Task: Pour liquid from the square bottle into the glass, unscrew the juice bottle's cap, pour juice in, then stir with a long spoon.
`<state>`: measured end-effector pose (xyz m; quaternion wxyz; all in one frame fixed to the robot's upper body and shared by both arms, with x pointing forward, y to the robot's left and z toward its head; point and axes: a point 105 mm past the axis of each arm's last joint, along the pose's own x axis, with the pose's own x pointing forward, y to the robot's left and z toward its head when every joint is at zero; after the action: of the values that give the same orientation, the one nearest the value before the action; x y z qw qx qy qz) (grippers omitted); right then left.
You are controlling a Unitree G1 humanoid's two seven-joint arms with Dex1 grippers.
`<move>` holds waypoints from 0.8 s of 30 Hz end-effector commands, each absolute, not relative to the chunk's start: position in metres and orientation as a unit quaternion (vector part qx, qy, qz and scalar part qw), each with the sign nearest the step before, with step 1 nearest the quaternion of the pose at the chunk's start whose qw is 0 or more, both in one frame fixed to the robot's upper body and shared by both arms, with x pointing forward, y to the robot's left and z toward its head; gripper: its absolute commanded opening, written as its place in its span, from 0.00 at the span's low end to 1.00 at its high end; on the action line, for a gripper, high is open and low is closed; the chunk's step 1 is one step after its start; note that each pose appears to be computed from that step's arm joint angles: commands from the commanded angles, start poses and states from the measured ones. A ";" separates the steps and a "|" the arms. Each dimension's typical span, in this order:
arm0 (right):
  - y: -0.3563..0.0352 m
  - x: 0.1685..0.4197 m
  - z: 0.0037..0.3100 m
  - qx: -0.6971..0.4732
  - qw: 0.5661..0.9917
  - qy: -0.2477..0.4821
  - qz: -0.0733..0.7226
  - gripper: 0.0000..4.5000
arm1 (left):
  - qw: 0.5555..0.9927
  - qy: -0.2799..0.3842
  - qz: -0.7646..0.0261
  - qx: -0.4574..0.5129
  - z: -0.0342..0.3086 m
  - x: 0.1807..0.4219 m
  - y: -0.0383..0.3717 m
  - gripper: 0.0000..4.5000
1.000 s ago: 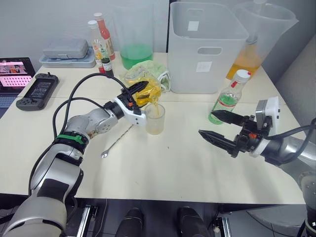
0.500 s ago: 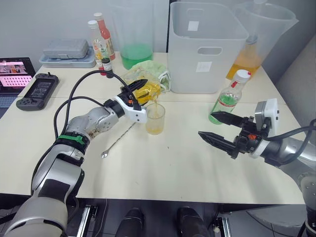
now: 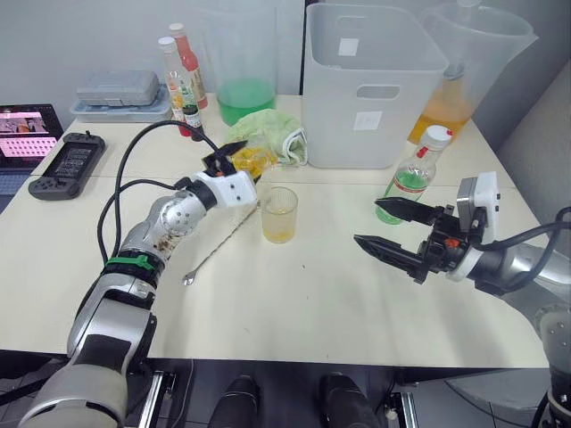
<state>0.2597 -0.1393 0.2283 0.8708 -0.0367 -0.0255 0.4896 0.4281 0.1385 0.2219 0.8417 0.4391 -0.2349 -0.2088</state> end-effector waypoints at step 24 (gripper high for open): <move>-0.111 0.261 0.243 -0.026 0.831 -0.047 0.553 0.99 | 0.989 -0.137 0.034 0.047 0.251 0.407 0.292 0.62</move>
<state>0.2652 -0.1140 0.2368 0.8398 -0.0261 -0.0382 0.5409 0.4175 0.2853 0.1928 0.9984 0.0358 -0.0391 0.0194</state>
